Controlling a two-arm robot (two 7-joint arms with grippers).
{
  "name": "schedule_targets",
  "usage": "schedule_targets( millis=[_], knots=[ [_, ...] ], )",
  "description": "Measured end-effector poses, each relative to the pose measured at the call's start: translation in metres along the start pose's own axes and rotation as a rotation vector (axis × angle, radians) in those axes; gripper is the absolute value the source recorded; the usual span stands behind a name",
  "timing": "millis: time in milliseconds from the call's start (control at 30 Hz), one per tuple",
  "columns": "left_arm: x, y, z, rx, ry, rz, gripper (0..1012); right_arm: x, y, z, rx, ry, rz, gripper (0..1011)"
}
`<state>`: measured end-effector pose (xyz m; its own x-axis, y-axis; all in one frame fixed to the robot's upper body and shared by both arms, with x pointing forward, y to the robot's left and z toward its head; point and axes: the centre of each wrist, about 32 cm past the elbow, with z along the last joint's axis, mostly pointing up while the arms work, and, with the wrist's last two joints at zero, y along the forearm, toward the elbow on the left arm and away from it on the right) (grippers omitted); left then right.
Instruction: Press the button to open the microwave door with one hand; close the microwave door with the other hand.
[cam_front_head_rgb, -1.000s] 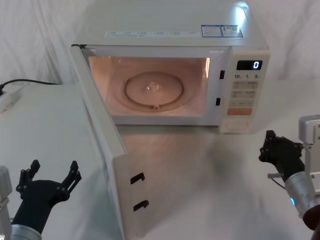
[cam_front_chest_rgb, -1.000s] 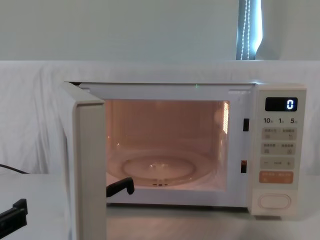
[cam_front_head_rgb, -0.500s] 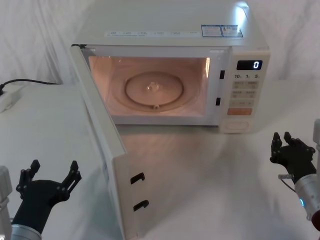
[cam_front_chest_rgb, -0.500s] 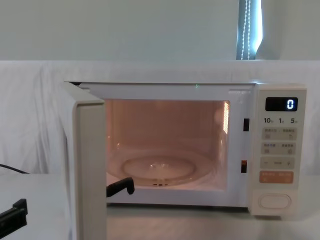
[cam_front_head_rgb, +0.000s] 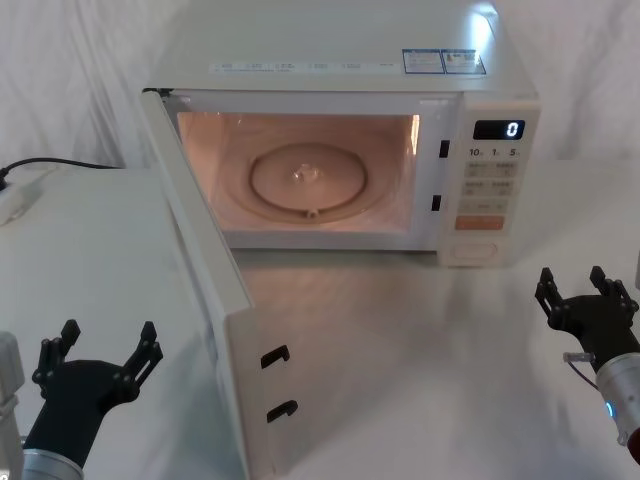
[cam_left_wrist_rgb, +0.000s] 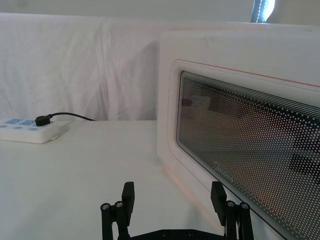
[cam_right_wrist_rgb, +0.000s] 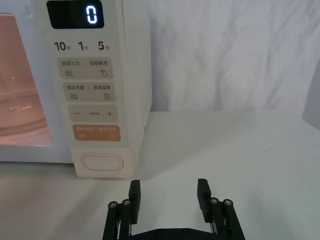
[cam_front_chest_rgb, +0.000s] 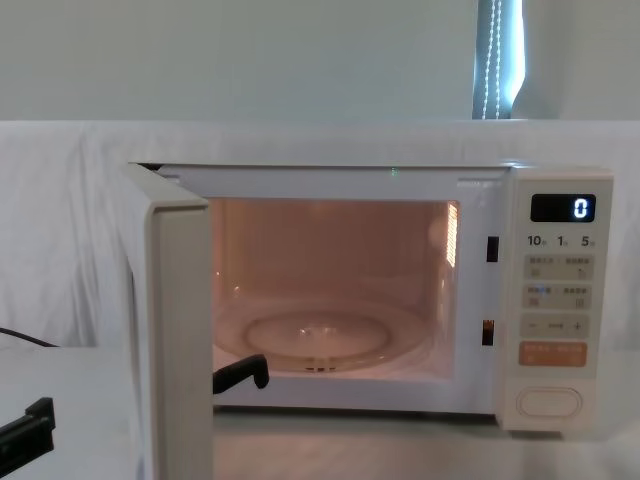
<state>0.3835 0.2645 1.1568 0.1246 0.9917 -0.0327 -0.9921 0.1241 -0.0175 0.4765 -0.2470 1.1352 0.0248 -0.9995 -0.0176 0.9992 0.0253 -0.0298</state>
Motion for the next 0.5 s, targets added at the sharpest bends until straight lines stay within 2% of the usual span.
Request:
schedule_targets(
  millis=[100,233,367,500],
  knots=[
    [0.0000,0.0000,0.0000,0.000,0.000,0.000,1001,-0.0001,0.0001,0.0001,0.000,-0.001,0.000,822],
    [0.0000,0.0000,0.0000,0.000,0.000,0.000,1001,-0.0001,0.0002,0.0002,0.000,-0.001,0.000,925],
    [0.0000,0.0000,0.0000,0.000,0.000,0.000,1001,-0.0001,0.0003,0.0003,0.000,-0.001,0.001,1002],
    [0.0000,0.0000,0.0000,0.000,0.000,0.000,1001,-0.0003,0.0003,0.0003,0.000,-0.001,0.001,1002]
  ],
)
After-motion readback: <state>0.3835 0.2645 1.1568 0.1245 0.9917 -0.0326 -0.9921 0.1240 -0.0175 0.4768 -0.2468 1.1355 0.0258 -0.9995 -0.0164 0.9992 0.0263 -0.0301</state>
